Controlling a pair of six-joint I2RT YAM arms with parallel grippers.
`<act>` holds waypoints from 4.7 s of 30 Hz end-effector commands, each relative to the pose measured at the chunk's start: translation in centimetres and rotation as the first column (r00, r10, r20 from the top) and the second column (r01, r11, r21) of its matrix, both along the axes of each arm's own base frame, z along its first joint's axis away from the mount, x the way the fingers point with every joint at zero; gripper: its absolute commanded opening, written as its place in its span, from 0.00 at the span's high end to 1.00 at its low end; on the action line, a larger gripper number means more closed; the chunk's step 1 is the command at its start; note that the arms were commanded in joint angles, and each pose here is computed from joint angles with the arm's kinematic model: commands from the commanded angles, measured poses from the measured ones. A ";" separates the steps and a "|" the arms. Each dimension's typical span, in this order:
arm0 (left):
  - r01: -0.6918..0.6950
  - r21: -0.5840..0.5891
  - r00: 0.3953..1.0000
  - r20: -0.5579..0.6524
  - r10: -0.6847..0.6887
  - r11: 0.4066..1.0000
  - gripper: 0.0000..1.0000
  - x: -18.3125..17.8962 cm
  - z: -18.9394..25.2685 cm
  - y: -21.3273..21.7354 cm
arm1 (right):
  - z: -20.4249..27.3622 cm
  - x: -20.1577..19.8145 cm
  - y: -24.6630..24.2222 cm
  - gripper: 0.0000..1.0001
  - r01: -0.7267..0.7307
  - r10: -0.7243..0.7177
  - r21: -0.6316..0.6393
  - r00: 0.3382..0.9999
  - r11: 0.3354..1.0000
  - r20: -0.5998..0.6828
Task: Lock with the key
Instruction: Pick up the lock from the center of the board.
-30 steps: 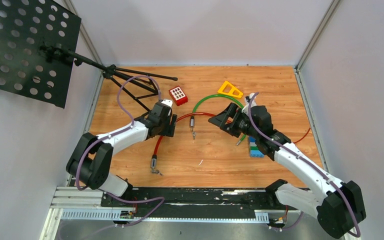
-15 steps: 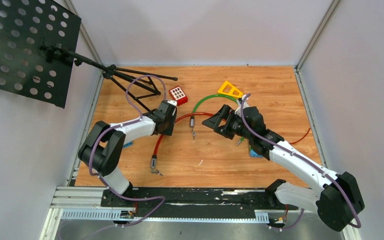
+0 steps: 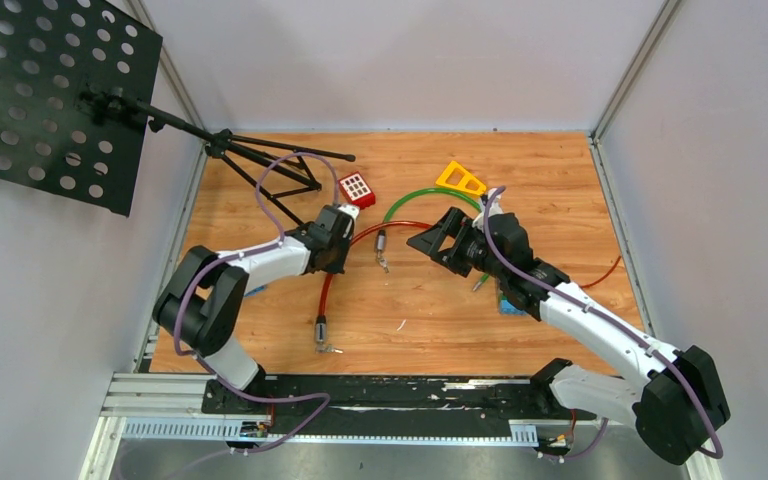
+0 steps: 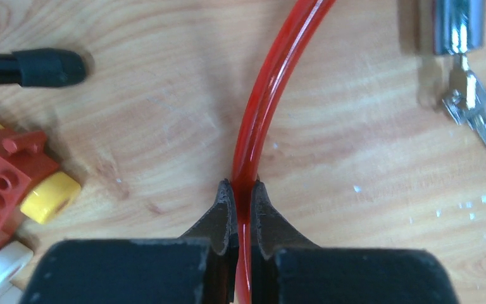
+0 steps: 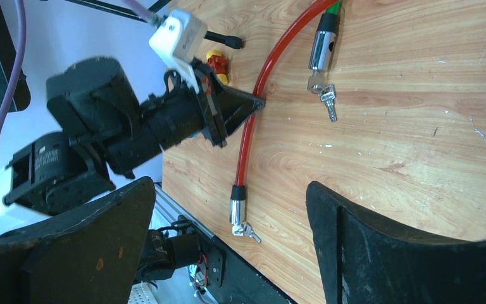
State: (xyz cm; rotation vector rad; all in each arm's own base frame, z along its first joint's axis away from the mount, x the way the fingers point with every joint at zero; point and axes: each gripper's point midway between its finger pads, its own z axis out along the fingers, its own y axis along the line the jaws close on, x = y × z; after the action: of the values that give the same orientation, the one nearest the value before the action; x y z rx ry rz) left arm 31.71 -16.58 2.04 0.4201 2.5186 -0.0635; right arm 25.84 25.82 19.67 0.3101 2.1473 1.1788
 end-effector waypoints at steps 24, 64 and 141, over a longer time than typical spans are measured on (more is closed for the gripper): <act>0.375 -0.085 0.864 0.392 -0.315 0.923 1.00 -7.7 14.4 -9.6 | 0.3 2.4 2.1 0.10 0.228 -0.175 0.339 0.968 0.913 -0.180; 0.309 -0.079 0.862 0.445 -0.244 0.948 0.31 -9.3 13.1 -6.2 | 4.9 1.9 4.0 1.00 0.151 -0.133 0.418 0.989 0.896 -0.071; 0.355 -0.346 0.869 0.464 -0.170 0.869 1.00 -11.9 13.3 -8.1 | 7.9 0.5 1.3 1.00 0.170 -0.195 0.441 0.981 0.881 0.011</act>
State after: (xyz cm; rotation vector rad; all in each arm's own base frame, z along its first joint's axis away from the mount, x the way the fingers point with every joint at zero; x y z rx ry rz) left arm 18.81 -23.77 11.09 0.6134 2.0365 -0.4989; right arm 26.68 27.52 23.19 0.7533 1.8534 1.4952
